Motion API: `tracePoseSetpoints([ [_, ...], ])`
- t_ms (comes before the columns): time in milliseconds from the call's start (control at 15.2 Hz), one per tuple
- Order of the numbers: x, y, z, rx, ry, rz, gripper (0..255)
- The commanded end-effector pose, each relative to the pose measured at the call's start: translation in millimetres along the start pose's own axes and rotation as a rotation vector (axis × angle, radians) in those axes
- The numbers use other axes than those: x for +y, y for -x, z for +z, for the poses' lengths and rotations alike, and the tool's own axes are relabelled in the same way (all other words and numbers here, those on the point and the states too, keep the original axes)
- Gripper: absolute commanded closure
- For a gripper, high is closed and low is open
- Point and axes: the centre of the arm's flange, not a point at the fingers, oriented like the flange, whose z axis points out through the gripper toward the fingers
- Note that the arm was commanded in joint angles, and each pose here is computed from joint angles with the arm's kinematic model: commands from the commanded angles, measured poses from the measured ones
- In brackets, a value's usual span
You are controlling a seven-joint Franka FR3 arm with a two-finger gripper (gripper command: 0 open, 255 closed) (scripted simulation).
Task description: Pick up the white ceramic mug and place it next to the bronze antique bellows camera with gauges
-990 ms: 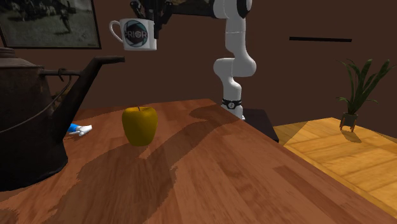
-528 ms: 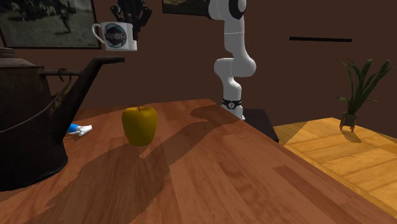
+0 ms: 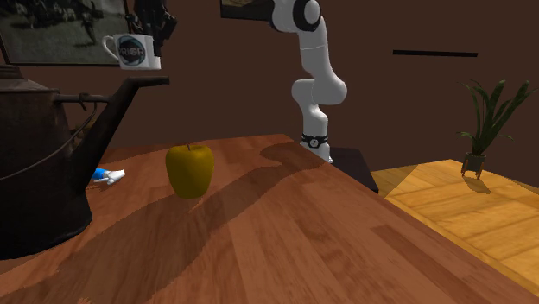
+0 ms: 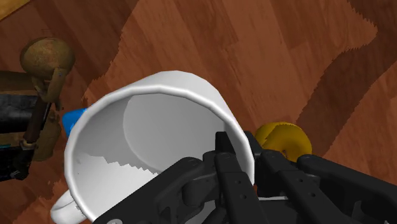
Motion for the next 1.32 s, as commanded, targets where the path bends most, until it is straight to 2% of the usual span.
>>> tracePoseSetpoints([
  [0, 24.8, 11.0, -1.0, 0.000, 0.001, -0.002, 255],
  [396, 96.9, 41.8, 0.8, 0.000, 0.001, -0.002, 255],
  [1254, 93.8, 44.9, 69.3, 0.000, 0.001, -0.002, 255],
])
